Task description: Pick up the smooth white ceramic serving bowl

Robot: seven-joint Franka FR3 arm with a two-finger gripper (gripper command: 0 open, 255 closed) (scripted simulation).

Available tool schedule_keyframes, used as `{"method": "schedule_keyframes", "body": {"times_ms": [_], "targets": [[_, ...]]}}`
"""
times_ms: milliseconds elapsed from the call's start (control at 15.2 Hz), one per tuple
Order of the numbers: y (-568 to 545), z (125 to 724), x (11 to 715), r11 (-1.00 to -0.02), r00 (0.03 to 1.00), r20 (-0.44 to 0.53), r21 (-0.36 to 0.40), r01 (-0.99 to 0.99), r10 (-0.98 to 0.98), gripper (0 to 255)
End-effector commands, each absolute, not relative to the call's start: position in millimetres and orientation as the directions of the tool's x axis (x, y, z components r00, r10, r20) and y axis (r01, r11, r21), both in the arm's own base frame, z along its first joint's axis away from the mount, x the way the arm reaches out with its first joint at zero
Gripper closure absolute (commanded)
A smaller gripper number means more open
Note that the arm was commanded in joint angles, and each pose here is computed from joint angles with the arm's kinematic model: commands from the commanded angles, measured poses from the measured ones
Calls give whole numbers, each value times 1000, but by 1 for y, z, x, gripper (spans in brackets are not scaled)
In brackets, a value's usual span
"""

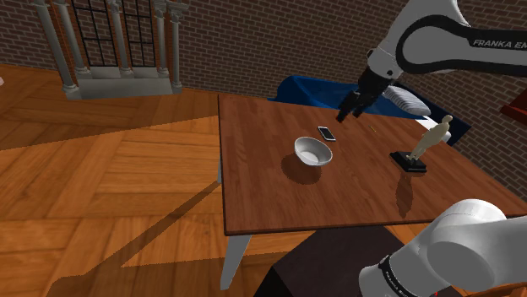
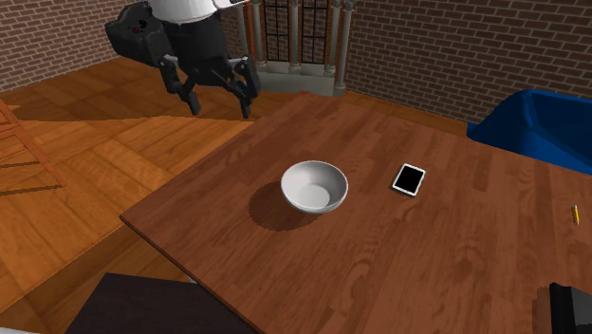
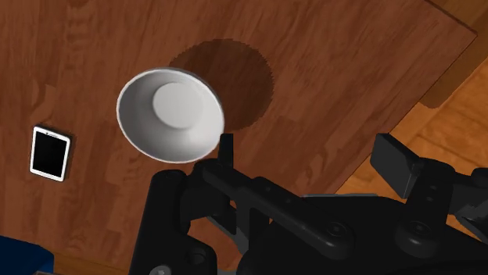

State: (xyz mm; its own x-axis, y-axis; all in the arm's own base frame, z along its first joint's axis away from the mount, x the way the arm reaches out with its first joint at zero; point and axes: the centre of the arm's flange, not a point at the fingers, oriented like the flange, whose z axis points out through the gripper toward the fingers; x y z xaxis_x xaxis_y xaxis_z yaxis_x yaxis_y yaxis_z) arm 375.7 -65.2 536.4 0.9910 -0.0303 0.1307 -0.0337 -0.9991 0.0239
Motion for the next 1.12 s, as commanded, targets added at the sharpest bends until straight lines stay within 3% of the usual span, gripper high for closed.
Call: {"method": "schedule_keyframes", "body": {"times_ms": [0,1056], "targets": [[-74,512,391,-999,992,126,30,-29,-25,0],[-120,336,502,-997,998,67,70,6,10,0]]}}
